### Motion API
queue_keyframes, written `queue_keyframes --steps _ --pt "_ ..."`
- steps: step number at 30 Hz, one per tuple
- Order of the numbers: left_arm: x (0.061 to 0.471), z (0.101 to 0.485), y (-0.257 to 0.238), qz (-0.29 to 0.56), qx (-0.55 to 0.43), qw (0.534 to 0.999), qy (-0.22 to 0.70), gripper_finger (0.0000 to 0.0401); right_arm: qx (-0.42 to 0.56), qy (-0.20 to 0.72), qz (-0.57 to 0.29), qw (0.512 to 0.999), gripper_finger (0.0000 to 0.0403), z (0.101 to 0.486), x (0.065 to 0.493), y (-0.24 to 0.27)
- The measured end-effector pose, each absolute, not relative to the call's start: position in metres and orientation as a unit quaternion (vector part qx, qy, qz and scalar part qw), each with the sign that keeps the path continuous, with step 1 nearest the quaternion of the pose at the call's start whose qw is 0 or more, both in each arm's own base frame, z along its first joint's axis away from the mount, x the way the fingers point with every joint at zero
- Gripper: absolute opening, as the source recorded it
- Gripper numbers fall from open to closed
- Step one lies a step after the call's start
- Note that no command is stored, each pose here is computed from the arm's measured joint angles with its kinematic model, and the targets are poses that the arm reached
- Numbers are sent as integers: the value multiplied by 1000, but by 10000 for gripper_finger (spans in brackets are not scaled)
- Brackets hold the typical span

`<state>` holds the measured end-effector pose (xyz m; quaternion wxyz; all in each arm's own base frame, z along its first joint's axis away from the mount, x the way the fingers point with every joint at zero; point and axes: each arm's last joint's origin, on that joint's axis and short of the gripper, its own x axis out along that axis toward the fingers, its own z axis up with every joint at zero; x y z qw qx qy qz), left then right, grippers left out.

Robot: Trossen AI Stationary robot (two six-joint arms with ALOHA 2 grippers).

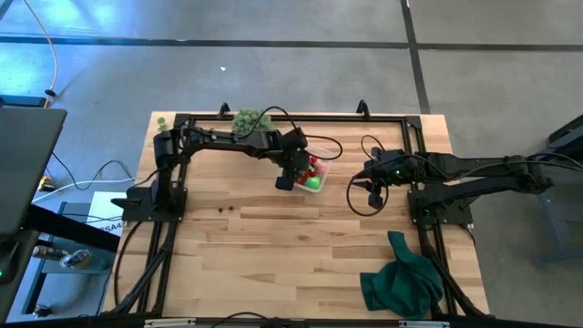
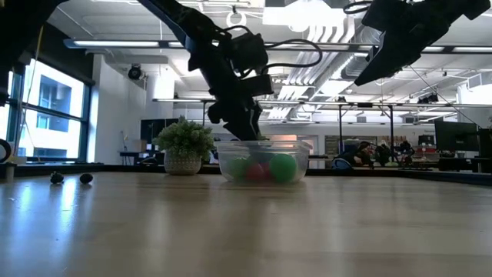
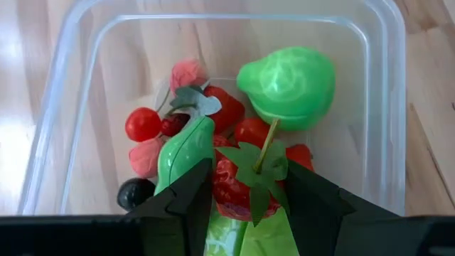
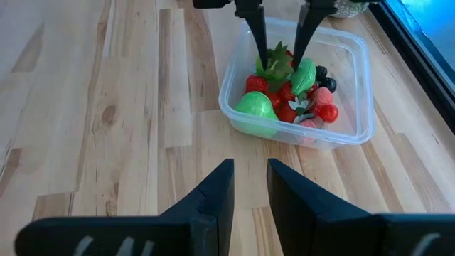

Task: Pick and placing Produce into tupperware
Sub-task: Put the strawberry into the transparent container, then put the blueberry into the transparent container

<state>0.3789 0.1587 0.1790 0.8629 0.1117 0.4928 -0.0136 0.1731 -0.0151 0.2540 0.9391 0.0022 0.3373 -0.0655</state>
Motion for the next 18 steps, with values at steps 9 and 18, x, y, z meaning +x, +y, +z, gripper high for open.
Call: queue_keyframes --steps 9,18 --pt "379 179 158 -6 111 862 495 160 2 337 -65 939 75 254 173 -15" --pt "381 179 154 -5 126 856 501 219 2 337 -66 939 75 254 173 -15"
